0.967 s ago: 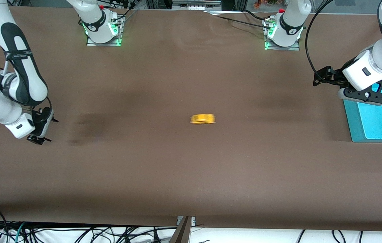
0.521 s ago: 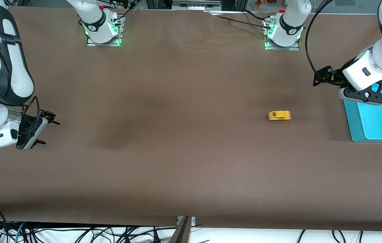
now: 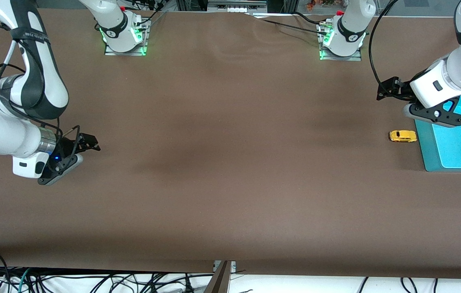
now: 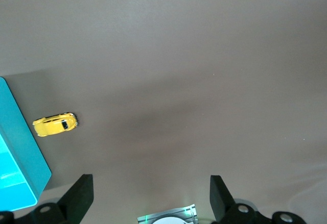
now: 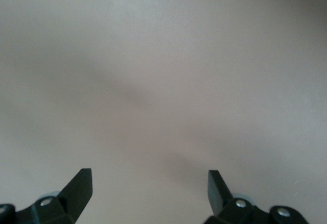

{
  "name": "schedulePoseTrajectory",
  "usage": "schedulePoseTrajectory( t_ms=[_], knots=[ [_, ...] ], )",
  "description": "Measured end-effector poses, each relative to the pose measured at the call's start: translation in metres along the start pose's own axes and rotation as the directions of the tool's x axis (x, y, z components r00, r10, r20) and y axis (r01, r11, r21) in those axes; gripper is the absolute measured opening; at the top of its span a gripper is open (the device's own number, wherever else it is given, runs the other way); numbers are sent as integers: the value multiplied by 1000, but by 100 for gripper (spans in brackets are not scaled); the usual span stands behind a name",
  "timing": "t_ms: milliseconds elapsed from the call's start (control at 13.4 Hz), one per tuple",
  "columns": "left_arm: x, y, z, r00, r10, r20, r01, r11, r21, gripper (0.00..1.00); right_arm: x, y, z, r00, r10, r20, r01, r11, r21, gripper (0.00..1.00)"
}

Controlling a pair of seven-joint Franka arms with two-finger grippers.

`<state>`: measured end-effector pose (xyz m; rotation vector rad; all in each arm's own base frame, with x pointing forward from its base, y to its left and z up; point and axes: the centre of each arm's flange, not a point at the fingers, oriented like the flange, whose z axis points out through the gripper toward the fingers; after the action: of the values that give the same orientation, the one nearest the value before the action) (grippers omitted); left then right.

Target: Wind and store yellow beetle car

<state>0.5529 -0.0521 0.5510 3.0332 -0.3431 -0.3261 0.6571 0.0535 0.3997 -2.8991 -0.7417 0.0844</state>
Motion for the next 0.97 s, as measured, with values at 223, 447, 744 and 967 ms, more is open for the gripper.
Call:
schedulePoseTrajectory(
  t_ms=[223,447,744,967],
  knots=[
    [2,-7,6,998,64,13,-64,998,-5,100,2,-37,-54,995,97,-9,-97,995,-12,100],
    [5,-33,23,989,141,46,-140,990,-27,100,-9,-49,-114,995,96,9,-96,995,-26,100],
    [-1,-102,67,936,340,92,-329,937,-115,100,-25,-41,-149,991,117,69,-111,991,-78,100],
    [-5,-146,115,848,518,113,-505,854,-128,100,-43,-8,-164,980,187,65,-180,978,-108,100]
  ],
)
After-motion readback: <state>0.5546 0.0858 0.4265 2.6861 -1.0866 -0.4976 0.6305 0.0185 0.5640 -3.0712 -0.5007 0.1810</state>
